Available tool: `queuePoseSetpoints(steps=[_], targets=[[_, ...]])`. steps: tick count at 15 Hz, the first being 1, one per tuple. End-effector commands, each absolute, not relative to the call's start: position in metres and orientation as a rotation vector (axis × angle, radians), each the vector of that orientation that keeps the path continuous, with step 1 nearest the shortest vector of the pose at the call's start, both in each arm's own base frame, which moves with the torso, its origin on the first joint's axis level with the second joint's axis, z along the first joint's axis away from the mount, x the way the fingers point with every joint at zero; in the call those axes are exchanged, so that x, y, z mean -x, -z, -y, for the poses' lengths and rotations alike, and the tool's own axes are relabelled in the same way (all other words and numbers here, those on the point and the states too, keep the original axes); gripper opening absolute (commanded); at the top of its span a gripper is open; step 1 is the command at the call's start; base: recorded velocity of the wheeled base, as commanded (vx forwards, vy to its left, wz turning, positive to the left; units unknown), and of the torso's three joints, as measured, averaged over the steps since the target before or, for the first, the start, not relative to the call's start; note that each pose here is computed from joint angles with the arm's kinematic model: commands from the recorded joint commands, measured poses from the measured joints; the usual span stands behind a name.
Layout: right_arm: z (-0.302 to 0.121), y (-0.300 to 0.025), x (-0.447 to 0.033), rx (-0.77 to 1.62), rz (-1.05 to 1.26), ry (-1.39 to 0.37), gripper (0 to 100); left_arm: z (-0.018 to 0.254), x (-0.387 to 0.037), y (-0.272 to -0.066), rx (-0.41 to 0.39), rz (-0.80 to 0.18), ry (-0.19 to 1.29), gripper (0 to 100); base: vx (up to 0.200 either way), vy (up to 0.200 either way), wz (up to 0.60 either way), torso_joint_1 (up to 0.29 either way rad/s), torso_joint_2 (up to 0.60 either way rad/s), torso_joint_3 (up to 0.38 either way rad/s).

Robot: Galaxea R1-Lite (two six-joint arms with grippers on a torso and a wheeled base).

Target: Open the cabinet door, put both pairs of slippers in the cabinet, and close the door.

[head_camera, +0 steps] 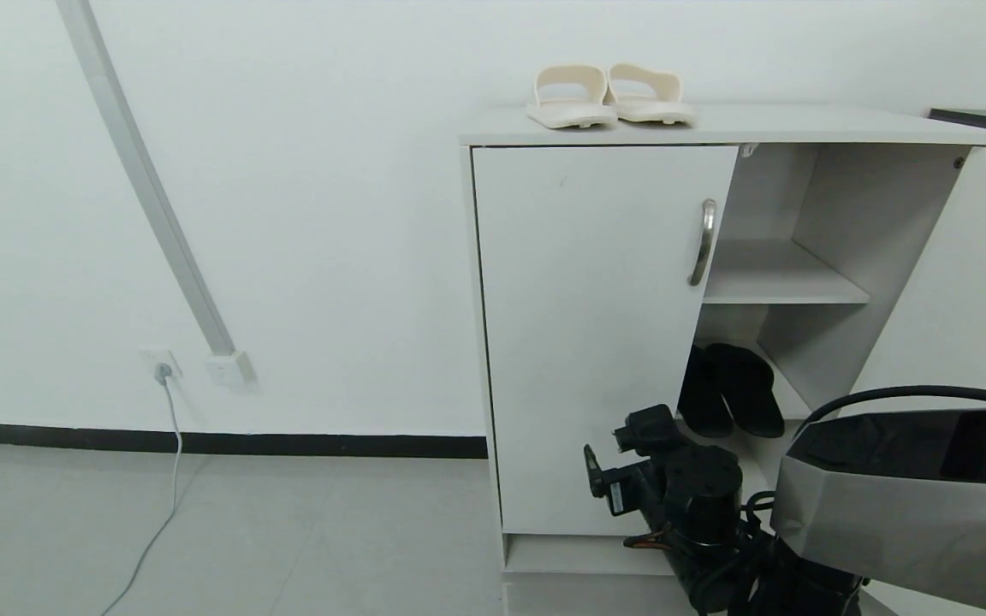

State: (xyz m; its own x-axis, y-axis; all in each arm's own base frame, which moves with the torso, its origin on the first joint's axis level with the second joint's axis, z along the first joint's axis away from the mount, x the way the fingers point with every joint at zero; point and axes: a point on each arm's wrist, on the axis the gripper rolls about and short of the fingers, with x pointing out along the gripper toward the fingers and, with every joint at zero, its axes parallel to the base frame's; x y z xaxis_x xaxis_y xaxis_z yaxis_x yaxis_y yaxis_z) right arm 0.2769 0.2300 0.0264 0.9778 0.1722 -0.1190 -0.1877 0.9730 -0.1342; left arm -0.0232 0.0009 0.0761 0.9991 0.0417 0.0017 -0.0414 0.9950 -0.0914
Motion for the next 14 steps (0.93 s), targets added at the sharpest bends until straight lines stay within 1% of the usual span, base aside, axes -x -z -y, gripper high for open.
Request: queuePoseSetpoints(steps=[1, 4, 5, 7, 10, 14], targets=[[-0.2304, -0.0244, -0.2774, 0.152, -0.109, -0.183, 100, -0.0009, 0.0229, -0.0756, 0.092, 0.000, -0.043, 0, 0.000, 0.000, 0.00, 0.000, 0.00, 0.000], [-0.2305, -0.0259, -0.2775, 0.144, -0.096, -0.183, 100, -0.0009, 0.0229, -0.0756, 0.092, 0.000, -0.043, 0, 0.000, 0.000, 0.00, 0.000, 0.00, 0.000], [-0.2305, -0.0259, -0.2775, 0.144, -0.096, -0.183, 100, -0.0009, 0.0231, -0.0760, 0.092, 0.002, -0.043, 0, 0.000, 0.000, 0.00, 0.007, -0.21, -0.212], [-0.2305, -0.0259, -0.2775, 0.144, -0.096, -0.183, 100, -0.0009, 0.0229, -0.0756, 0.092, 0.000, -0.043, 0, 0.000, 0.000, 0.00, 0.022, -0.21, -0.315], [-0.2310, -0.0261, -0.2772, 0.144, -0.095, -0.184, 100, -0.0009, 0.0231, -0.0760, 0.092, 0.002, -0.044, 0, 0.000, 0.000, 0.00, 0.053, -0.49, -0.356], [-0.2305, -0.0270, -0.2766, 0.139, -0.089, -0.186, 100, -0.0009, 0.0229, -0.0756, 0.094, 0.001, -0.045, 0, 0.000, 0.000, 0.00, 0.110, -0.46, -0.351]])
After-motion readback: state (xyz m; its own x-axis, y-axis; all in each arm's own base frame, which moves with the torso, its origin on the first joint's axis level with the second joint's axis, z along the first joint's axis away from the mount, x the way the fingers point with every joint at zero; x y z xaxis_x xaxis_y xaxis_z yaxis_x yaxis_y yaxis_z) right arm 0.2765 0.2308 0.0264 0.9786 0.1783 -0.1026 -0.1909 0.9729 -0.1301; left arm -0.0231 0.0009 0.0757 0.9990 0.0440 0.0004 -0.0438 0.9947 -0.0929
